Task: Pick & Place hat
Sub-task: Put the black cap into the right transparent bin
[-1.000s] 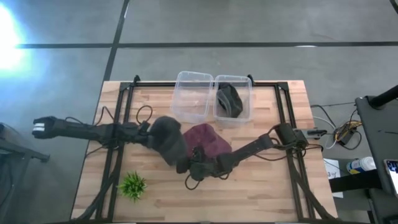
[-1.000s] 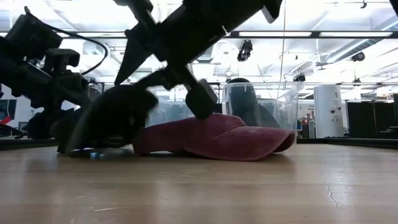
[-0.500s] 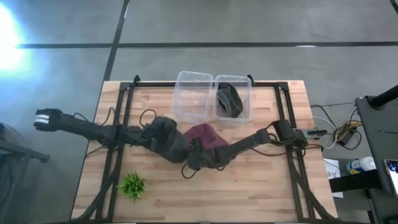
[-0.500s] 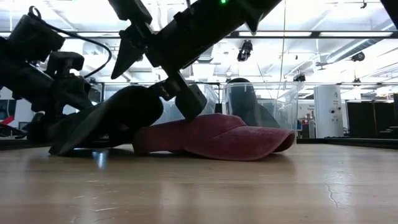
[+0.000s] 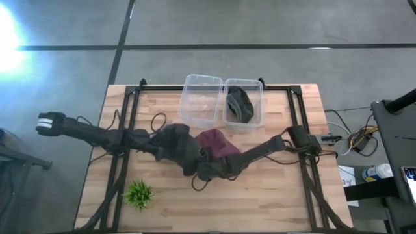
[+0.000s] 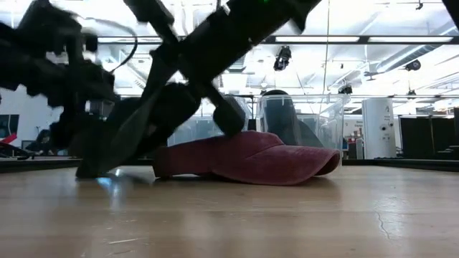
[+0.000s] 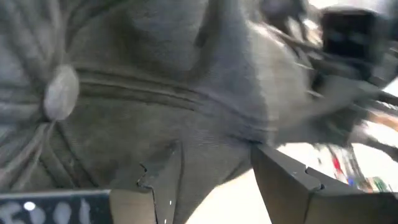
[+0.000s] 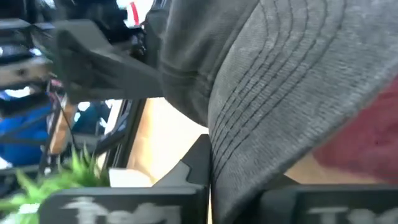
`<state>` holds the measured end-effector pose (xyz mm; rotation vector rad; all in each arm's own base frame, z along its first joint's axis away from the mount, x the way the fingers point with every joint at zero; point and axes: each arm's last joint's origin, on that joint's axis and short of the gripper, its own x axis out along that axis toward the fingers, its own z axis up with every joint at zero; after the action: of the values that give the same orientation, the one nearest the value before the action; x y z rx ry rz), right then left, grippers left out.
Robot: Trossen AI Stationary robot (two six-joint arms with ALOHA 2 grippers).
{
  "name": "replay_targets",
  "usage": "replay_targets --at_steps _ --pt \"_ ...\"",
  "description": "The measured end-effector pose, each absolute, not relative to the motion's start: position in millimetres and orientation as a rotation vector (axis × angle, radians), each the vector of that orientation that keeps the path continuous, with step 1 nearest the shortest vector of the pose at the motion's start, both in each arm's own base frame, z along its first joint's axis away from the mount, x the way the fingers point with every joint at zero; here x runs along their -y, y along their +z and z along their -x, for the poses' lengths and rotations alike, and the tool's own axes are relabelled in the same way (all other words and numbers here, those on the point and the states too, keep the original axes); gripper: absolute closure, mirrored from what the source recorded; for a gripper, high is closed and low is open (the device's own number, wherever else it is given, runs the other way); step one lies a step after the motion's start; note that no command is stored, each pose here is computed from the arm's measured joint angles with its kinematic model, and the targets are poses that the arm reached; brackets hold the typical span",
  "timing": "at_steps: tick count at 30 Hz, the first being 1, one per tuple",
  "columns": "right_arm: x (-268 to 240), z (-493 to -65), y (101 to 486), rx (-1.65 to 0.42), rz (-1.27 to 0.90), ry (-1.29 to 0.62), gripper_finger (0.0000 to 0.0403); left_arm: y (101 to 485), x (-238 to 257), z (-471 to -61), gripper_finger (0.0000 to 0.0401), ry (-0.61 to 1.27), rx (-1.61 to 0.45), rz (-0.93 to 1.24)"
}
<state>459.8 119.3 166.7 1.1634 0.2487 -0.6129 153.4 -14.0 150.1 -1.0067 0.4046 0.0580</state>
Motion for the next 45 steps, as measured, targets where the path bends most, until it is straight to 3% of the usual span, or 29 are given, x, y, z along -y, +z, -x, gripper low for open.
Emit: replay_targets --at_steps 5,11,20,27,33,38,42,45 --pt "-137 -438 195 -0.355 -1.109 -0.588 0.0388 183 21 -160 0.0211 -0.212 -0.394 0.98" --pt "-165 -384 262 -0.442 -0.941 -0.523 0.0389 226 25 -161 0.0211 -0.43 -0.338 1.007" --pt "-163 -288 341 -0.179 -0.707 -0.735 0.0389 271 25 -160 0.0211 -0.504 -0.16 0.83" --pt "-127 -269 378 -0.004 -0.44 -0.879 0.039 268 24 -161 0.0211 -0.459 -0.154 0.82" --pt "-58 -269 374 -0.17 -0.339 -1.076 0.039 265 24 -163 0.0211 -0.439 -0.164 0.825" --pt "-2 -255 354 -0.56 -0.454 -1.237 0.039 264 24 -164 0.0211 -0.436 -0.171 0.827" --pt "18 -253 346 -0.803 -0.545 -1.202 0.039 263 24 -165 0.0211 -0.435 -0.173 0.827" --pt "30 -259 343 -0.859 -0.602 -1.157 0.039 263 24 -165 0.0211 -0.433 -0.176 0.827"
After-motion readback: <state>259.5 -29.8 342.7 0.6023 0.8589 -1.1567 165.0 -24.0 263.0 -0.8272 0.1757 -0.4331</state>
